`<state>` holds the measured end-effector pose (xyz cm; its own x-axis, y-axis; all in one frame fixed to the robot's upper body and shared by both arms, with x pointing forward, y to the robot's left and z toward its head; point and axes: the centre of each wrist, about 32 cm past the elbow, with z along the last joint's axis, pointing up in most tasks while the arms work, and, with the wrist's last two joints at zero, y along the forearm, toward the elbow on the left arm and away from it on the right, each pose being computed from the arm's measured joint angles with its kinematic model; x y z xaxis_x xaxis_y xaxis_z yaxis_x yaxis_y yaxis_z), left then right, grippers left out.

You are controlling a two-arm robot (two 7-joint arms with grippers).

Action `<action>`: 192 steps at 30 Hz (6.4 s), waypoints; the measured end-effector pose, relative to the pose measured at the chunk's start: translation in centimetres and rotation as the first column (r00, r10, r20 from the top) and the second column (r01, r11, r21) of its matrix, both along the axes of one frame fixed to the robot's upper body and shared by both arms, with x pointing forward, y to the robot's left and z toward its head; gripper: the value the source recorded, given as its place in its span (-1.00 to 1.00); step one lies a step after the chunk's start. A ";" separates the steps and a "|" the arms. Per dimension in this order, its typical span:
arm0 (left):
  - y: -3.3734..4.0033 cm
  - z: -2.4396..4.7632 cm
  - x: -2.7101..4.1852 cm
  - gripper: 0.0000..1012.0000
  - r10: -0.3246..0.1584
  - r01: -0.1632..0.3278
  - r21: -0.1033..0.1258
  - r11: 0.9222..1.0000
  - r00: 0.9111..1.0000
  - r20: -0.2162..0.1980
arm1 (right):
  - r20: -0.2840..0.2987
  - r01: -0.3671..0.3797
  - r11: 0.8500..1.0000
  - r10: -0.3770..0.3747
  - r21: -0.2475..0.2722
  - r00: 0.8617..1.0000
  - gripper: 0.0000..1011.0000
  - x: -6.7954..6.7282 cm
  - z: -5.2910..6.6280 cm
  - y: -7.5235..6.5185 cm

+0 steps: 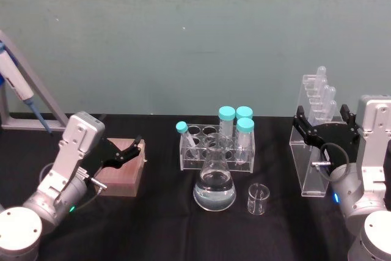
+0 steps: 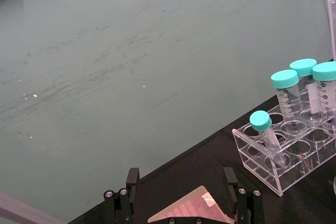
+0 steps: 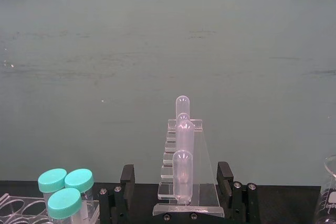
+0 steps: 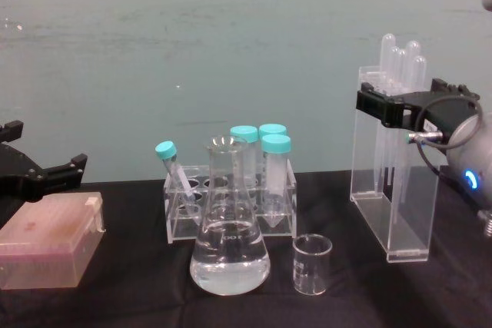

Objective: Place the experimental apparatus aside using one hand.

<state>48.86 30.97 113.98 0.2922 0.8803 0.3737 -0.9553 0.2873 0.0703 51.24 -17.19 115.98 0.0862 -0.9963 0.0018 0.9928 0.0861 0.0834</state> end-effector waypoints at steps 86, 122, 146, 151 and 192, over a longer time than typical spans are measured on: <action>0.00 0.00 0.00 0.98 0.000 0.000 0.000 1.000 1.000 0.000 | -0.001 0.010 1.000 -0.010 0.000 1.000 0.18 0.0 0.0 -0.1; 0.00 0.00 0.00 0.98 0.000 0.000 0.000 1.000 1.000 0.000 | 0.022 0.005 1.000 -0.005 0.001 1.000 0.18 0.0 -0.2 -0.6; 0.00 0.00 0.00 0.98 0.000 0.000 0.000 1.000 1.000 0.000 | 0.051 0.019 1.000 -0.018 -0.012 0.999 0.18 0.2 0.0 -1.1; 0.00 0.00 0.00 0.98 0.000 0.000 0.000 1.000 1.000 0.000 | 0.058 0.023 1.000 -0.022 -0.015 0.998 0.18 0.3 0.0 -1.3; 0.00 0.00 0.00 0.98 0.000 0.000 0.000 1.000 1.000 0.000 | 0.095 0.059 0.998 -0.059 0.004 0.994 0.18 0.9 0.1 -4.7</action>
